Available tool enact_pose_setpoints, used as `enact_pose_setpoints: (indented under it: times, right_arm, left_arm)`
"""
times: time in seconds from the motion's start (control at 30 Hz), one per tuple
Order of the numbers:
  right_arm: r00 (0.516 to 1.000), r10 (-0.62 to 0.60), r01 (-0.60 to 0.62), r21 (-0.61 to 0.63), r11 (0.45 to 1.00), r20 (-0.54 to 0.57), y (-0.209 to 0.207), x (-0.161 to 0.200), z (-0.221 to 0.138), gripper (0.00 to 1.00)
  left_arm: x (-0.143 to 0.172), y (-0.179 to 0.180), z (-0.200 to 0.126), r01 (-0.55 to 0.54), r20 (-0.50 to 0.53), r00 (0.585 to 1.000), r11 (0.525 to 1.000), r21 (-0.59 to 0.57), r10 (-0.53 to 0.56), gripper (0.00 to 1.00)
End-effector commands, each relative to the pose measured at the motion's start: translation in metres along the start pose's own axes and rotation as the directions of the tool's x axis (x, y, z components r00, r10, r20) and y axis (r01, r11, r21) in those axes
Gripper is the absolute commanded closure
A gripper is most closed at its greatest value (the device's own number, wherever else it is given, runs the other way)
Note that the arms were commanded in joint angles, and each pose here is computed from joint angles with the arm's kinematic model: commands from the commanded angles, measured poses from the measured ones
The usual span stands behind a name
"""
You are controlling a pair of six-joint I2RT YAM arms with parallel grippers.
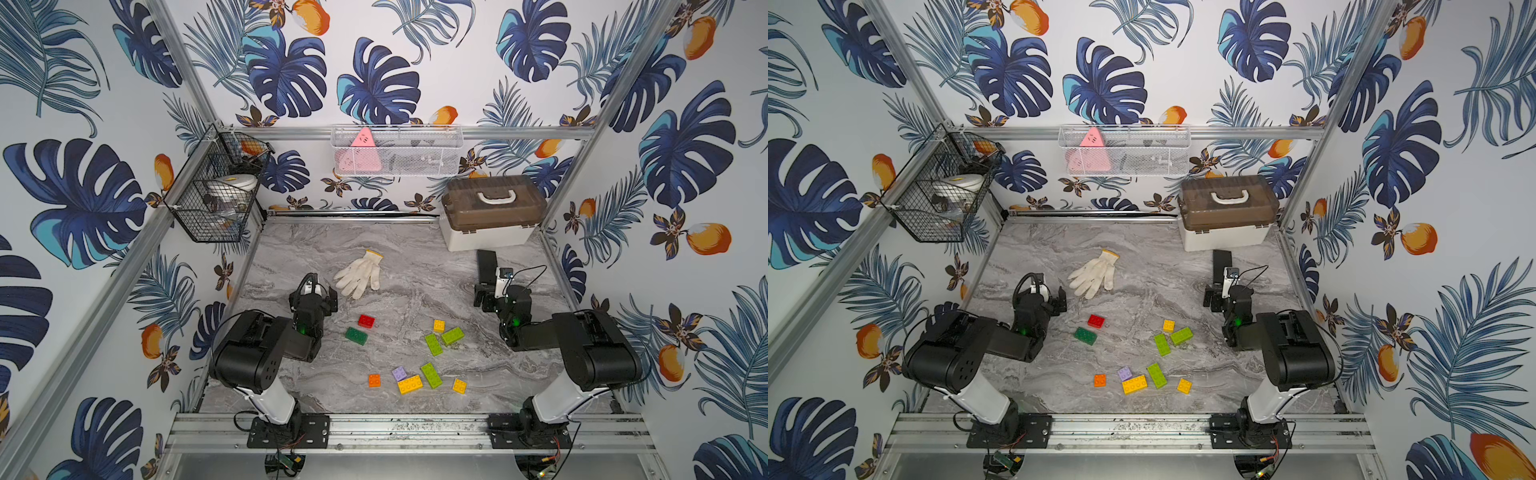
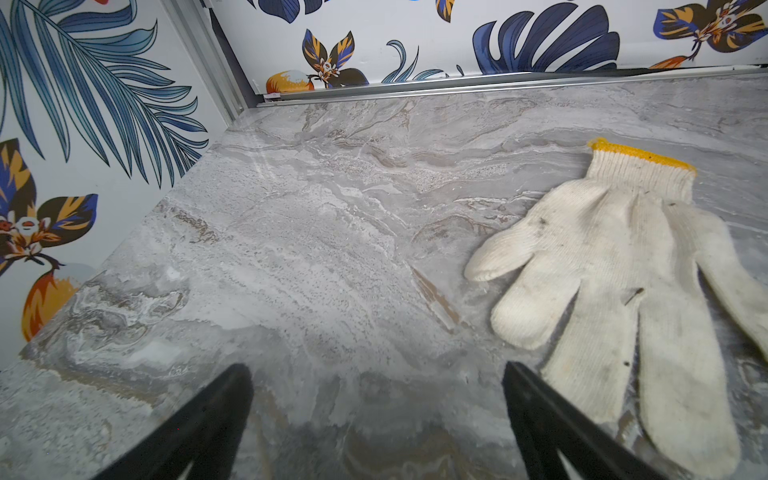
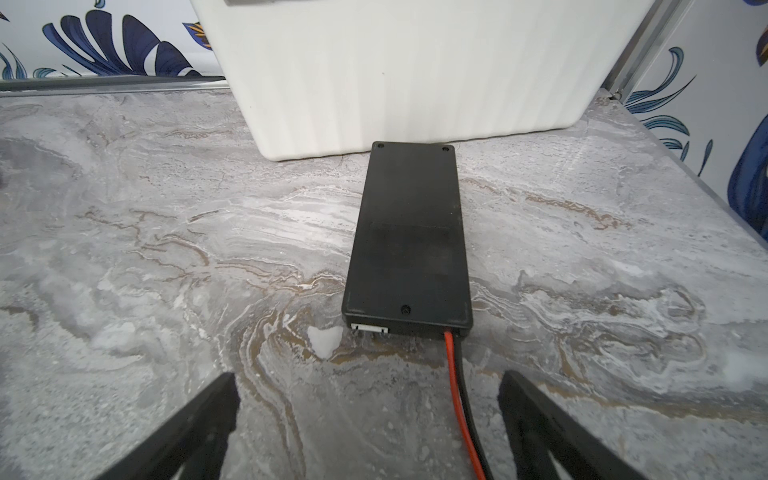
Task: Assemble the number 1 with lego
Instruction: Pick up the lego brick from the center of the board.
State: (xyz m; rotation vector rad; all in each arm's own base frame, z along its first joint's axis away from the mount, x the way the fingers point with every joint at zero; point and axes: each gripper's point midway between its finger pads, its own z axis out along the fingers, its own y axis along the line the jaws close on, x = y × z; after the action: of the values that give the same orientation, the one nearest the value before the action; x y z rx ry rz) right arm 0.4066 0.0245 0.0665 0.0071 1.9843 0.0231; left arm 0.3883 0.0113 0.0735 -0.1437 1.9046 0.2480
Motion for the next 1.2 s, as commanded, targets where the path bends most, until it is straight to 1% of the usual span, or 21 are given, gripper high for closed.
enact_pose_setpoints:
  times: [0.0, 0.03, 0.07, 0.1, 0.13, 0.17, 0.2, 0.27, 0.3, 0.33, 0.4, 0.47, 0.53, 0.6, 0.63, 0.7, 0.77, 0.83, 0.93, 1.03, 1.17]
  right_arm:
    - [1.0, 0.001, -0.001, -0.002, 1.0, 0.004, 0.0, -0.001, 0.0, 0.01]
    - [1.0, 0.004, -0.004, 0.027, 1.0, 0.021, -0.005, -0.005, -0.001, 0.05]
    - [0.999, 0.012, -0.013, 0.047, 0.999, 0.03, -0.008, -0.01, -0.004, 0.07]
    - [0.999, 0.016, -0.018, 0.061, 0.998, 0.038, -0.01, -0.018, -0.009, 0.08]
    - [1.0, 0.017, -0.019, 0.07, 0.997, 0.024, -0.011, -0.027, -0.015, 0.11]
    - [1.0, 0.027, -0.027, 0.079, 0.997, -0.006, -0.012, -0.033, -0.021, 0.13]
    - [0.996, 0.06, -0.054, 0.082, 0.995, -0.062, -0.011, -0.038, -0.027, 0.15]
    - [0.98, 0.113, -0.103, 0.067, 0.992, -0.163, -0.006, -0.047, -0.043, 0.2]
    - [0.965, 0.151, -0.145, 0.046, 0.988, -0.216, 0.001, -0.049, -0.053, 0.23]
    - [0.948, 0.188, -0.19, 0.016, 0.982, -0.259, 0.009, -0.05, -0.063, 0.26]
    - [0.91, 0.25, -0.271, -0.02, 0.962, -0.33, 0.021, -0.049, -0.082, 0.3]
    - [0.862, 0.319, -0.363, -0.04, 0.931, -0.393, 0.033, -0.043, -0.099, 0.33]
    - [0.789, 0.387, -0.458, -0.036, 0.888, -0.478, 0.046, -0.032, -0.117, 0.38]
    - [0.713, 0.411, -0.507, -0.013, 0.862, -0.567, 0.059, -0.017, -0.134, 0.43]
    - [0.678, 0.42, -0.517, 0.015, 0.856, -0.603, 0.064, -0.009, -0.142, 0.43]
    - [0.638, 0.419, -0.513, 0.048, 0.857, -0.646, 0.075, 0.004, -0.157, 0.43]
    - [0.597, 0.428, -0.519, 0.081, 0.851, -0.678, 0.086, 0.015, -0.167, 0.43]
    - [0.53, 0.452, -0.522, 0.144, 0.841, -0.718, 0.094, 0.031, -0.174, 0.42]
    - [0.457, 0.486, -0.541, 0.201, 0.817, -0.745, 0.106, 0.044, -0.174, 0.41]
    - [0.413, 0.523, -0.558, 0.247, 0.793, -0.746, 0.115, 0.051, -0.168, 0.34]
    - [0.383, 0.557, -0.558, 0.296, 0.775, -0.737, 0.123, 0.063, -0.16, 0.32]
  left_arm:
    - [-0.01, 0.001, 0.0, 0.01, 0.037, 0.999, 1.0, -0.002, -0.01, 0.01]
    - [-0.011, 0.001, -0.001, 0.01, 0.041, 0.999, 1.0, -0.001, -0.01, 0.01]
    - [-0.014, 0.0, -0.003, -0.002, 0.053, 0.999, 1.0, 0.003, 0.002, 0.03]
    - [-0.025, -0.004, -0.006, -0.011, 0.065, 0.998, 1.0, 0.024, 0.01, 0.06]
    - [-0.035, -0.006, -0.008, -0.037, 0.042, 0.998, 0.999, 0.009, 0.037, 0.08]
    - [-0.048, -0.01, -0.012, -0.059, 0.026, 0.998, 0.998, 0.009, 0.059, 0.09]
    - [-0.066, -0.013, -0.017, -0.06, 0.021, 0.998, 0.998, 0.019, 0.059, 0.09]
    - [-0.097, -0.022, -0.031, -0.016, -0.014, 1.0, 0.996, 0.089, 0.018, 0.09]
    - [-0.109, -0.024, -0.039, 0.031, -0.043, 0.999, 0.994, 0.104, -0.026, 0.09]
    - [-0.117, -0.03, -0.046, 0.069, -0.075, 0.995, 0.989, 0.134, -0.06, 0.11]
    - [-0.121, -0.046, -0.063, 0.073, -0.128, 0.991, 0.976, 0.207, -0.047, 0.14]
    - [-0.119, -0.065, -0.081, 0.065, -0.142, 0.99, 0.953, 0.295, -0.024, 0.14]
    - [-0.112, -0.084, -0.099, 0.077, -0.169, 0.986, 0.915, 0.395, -0.01, 0.15]
    - [-0.101, -0.097, -0.112, 0.086, -0.214, 0.977, 0.883, 0.462, 0.017, 0.19]
    - [-0.095, -0.101, -0.117, 0.093, -0.243, 0.97, 0.875, 0.475, 0.029, 0.2]
    - [-0.083, -0.106, -0.125, 0.092, -0.283, 0.957, 0.864, 0.496, 0.06, 0.23]
    - [-0.075, -0.109, -0.129, 0.088, -0.294, 0.953, 0.856, 0.509, 0.077, 0.23]
    - [-0.068, -0.11, -0.131, 0.092, -0.295, 0.953, 0.852, 0.516, 0.075, 0.23]
    - [-0.067, -0.116, -0.131, 0.094, -0.292, 0.953, 0.837, 0.539, 0.081, 0.23]
    - [-0.067, -0.121, -0.129, 0.086, -0.299, 0.949, 0.83, 0.551, 0.1, 0.23]
    - [-0.061, -0.118, -0.126, 0.082, -0.329, 0.937, 0.846, 0.526, 0.114, 0.23]
